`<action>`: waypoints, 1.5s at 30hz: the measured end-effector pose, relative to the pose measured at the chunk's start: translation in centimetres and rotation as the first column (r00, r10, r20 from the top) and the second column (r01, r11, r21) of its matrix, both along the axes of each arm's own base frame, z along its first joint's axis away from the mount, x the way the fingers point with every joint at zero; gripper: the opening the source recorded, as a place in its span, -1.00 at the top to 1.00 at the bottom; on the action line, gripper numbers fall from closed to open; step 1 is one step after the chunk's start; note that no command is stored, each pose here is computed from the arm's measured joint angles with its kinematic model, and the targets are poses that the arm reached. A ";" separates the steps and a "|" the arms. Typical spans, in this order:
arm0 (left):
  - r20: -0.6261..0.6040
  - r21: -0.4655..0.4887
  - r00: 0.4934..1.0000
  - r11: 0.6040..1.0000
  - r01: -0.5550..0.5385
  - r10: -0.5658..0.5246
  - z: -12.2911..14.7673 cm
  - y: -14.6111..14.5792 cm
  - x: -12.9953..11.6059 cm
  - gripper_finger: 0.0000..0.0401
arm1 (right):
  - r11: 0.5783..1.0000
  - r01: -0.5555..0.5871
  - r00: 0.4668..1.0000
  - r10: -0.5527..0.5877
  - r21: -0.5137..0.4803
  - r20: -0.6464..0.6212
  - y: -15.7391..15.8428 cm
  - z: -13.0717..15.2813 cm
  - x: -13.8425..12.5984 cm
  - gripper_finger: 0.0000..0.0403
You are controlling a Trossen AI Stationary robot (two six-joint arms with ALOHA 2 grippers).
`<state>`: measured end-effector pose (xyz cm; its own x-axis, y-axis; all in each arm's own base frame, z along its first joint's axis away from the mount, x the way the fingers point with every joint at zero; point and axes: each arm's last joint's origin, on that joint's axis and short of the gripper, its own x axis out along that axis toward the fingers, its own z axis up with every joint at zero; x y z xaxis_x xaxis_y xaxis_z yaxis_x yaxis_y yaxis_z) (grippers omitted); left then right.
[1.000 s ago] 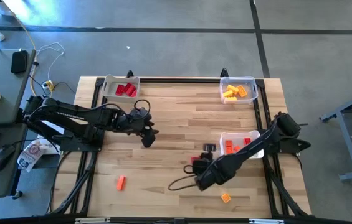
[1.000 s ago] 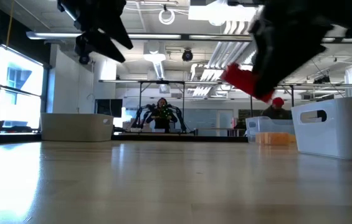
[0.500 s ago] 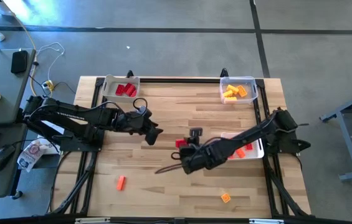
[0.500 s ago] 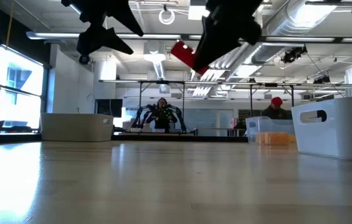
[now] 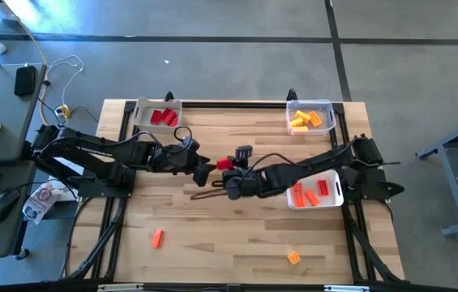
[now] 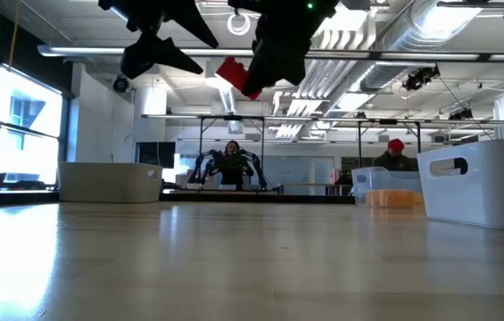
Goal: Sort & place blocks by color
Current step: Put the red game piece into the gray bin
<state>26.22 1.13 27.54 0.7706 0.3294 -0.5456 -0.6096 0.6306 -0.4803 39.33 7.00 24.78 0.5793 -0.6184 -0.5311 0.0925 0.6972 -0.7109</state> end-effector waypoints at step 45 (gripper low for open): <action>0.010 0.144 0.999 0.988 -0.048 0.047 0.2 3.1 0.6 0.04 | 1.000 0.024 0.981 -0.026 0.008 0.190 -3.1 1.5 2.0 0.46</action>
<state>26.86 4.21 27.72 0.7555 0.4407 -0.4849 -0.6377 0.6643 -0.3899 41.35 3.89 26.28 0.6544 -0.6311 -0.4165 0.2430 0.6971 -0.6745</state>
